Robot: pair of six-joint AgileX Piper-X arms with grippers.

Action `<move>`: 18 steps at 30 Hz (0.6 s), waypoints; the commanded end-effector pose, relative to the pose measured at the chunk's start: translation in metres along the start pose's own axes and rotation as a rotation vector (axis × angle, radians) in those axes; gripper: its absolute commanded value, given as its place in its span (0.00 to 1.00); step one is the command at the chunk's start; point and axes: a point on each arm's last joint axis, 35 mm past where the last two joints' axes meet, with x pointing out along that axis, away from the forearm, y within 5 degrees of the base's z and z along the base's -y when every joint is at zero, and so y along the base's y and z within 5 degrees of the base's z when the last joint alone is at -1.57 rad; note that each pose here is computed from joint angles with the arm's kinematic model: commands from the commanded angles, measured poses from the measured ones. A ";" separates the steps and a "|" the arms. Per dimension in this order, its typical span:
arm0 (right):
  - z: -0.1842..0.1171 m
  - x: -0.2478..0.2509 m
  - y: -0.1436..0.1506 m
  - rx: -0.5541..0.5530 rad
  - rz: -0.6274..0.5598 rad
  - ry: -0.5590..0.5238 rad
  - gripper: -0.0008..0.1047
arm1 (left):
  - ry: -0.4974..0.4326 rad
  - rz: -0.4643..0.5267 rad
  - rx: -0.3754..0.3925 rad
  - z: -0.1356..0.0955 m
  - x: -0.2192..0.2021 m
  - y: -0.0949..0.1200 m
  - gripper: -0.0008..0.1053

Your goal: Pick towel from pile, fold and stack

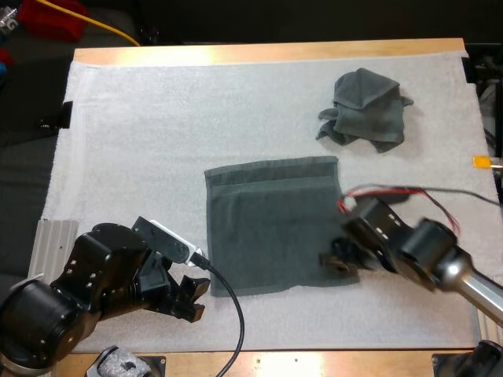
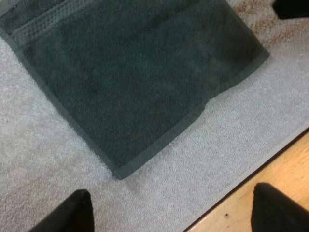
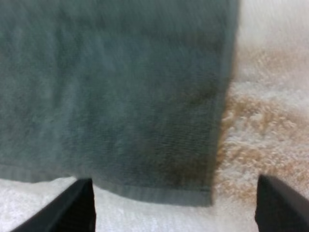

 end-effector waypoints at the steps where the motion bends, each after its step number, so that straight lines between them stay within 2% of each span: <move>1: -0.008 -0.004 -0.003 0.031 -0.003 -0.006 0.63 | -0.004 -0.002 -0.006 -0.001 -0.003 -0.001 0.62; 7: -0.043 0.001 -0.011 0.128 0.052 0.007 0.63 | -0.004 -0.002 -0.006 -0.001 -0.003 -0.001 0.62; 9: -0.052 0.006 -0.011 0.168 0.109 0.008 0.63 | -0.004 -0.002 -0.006 -0.001 -0.003 -0.001 0.62; 15: -0.066 0.029 -0.009 0.241 0.233 0.011 0.63 | 0.006 0.001 -0.008 -0.002 -0.003 0.000 0.62; 18: -0.068 0.041 -0.016 0.337 0.273 -0.006 0.63 | 0.016 0.004 -0.010 -0.003 -0.003 0.000 0.62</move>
